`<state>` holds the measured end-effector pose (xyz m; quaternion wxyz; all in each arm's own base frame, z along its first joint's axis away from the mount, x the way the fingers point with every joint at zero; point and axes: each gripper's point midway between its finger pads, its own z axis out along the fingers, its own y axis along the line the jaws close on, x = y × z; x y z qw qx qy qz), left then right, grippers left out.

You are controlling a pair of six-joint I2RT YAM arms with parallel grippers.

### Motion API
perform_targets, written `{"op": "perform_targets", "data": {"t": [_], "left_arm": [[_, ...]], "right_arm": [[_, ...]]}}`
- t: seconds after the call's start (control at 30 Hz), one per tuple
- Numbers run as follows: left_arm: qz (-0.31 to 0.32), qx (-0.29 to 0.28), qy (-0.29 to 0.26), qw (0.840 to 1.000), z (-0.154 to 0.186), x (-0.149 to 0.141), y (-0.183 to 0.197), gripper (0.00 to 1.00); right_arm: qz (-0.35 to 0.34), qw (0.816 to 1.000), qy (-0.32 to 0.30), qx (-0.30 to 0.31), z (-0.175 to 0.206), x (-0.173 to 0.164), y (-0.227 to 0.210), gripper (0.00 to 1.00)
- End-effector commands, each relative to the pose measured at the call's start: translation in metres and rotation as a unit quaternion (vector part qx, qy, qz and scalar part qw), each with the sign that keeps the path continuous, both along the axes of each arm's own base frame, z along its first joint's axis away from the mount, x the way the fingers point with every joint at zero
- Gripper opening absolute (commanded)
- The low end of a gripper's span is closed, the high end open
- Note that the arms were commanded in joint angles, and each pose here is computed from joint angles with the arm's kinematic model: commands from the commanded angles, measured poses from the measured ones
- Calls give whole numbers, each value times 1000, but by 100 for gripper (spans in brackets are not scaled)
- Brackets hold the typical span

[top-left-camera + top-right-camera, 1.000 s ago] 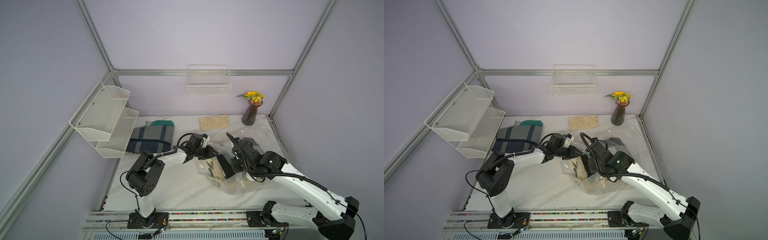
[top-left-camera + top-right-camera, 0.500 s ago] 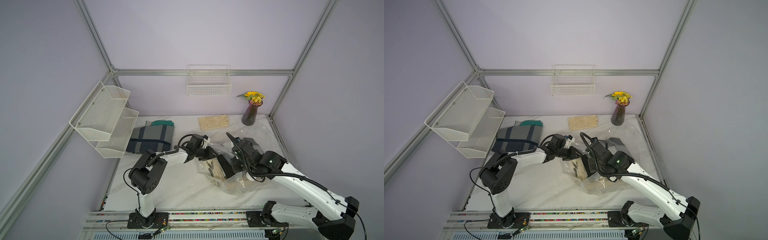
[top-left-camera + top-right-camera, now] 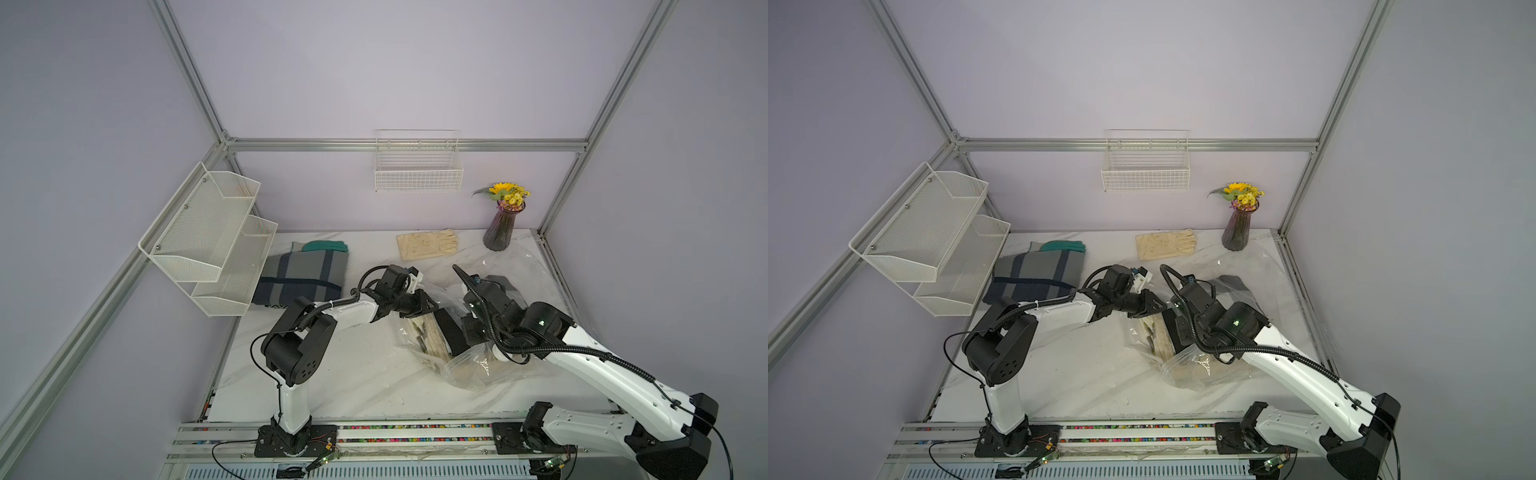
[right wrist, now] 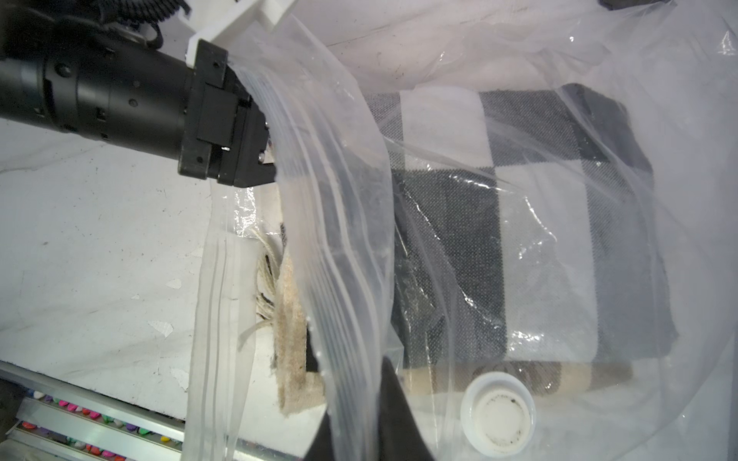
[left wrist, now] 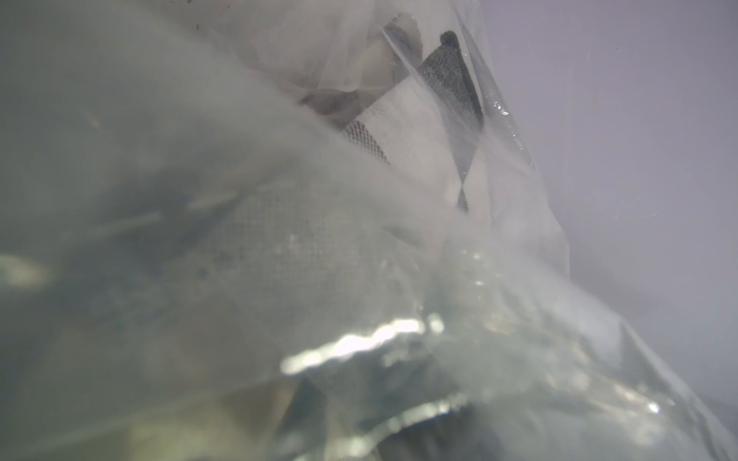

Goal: Take the scarf out of the vacuum bag
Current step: Take out the scarf from the vacuum bag.

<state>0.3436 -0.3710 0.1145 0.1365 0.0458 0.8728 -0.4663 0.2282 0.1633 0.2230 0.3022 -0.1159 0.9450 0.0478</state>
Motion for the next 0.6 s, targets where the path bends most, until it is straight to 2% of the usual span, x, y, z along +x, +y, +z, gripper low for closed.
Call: {"op": "perform_targets", "data": {"t": [0.0,0.2,0.33,0.57], "left_arm": [[-5,-17,-10,1000,12,9,-7,28],[-9,-16,-10,1000,13,8,-8,21],[-16,-26,-18,999,24,6,-11,0],[-19,-45,-46,998,58,7,-13,0]], "right_arm": [[6,1000,-16,11,14,2,4,13],[5,1000,-18,12,16,2,3,13],[3,1000,-22,14,18,3,3,13],[-8,999,-31,14,23,5,0,13]]}}
